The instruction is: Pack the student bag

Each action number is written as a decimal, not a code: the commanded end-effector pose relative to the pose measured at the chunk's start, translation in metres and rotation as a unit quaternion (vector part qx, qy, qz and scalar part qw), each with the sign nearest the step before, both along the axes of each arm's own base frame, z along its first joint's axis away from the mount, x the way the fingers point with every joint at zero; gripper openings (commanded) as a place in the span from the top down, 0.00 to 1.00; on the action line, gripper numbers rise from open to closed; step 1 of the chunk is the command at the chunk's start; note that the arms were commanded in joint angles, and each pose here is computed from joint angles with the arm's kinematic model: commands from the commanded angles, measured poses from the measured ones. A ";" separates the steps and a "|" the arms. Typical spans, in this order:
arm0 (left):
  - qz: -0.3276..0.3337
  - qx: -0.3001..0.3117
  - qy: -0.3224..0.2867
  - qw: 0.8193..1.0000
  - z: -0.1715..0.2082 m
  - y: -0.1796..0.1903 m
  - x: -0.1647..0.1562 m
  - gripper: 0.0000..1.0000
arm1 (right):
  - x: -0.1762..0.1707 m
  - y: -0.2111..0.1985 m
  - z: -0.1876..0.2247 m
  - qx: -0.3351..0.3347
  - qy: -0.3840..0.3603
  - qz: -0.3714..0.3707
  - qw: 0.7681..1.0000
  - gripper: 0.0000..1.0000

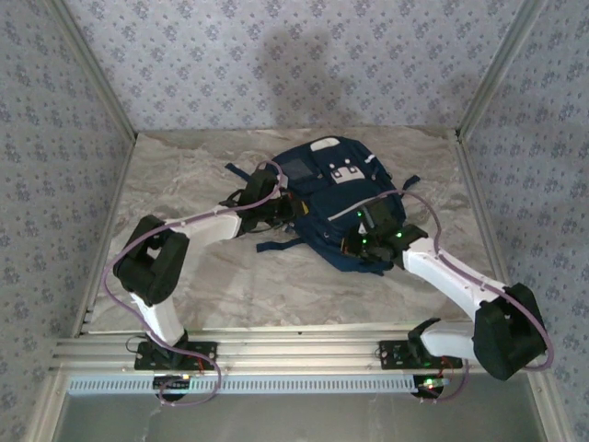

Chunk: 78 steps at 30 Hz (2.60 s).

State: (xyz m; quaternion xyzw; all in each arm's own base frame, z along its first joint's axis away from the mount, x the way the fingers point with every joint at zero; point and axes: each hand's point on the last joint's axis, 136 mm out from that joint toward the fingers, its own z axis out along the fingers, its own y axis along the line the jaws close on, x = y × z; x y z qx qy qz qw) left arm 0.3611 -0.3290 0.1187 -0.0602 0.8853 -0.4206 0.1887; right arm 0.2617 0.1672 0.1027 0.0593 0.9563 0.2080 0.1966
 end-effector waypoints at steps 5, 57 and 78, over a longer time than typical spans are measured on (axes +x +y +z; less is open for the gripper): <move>0.022 0.037 -0.059 0.997 0.028 0.037 0.029 1.00 | -0.019 -0.068 -0.012 -0.112 0.044 0.018 0.993 1.00; 0.197 -0.022 0.066 0.978 0.000 0.100 0.035 0.71 | 0.044 0.227 0.065 0.243 -0.058 0.209 0.946 1.00; 0.209 0.013 0.043 0.977 0.002 0.118 0.041 1.00 | -0.030 0.034 -0.028 0.028 0.058 0.130 0.989 1.00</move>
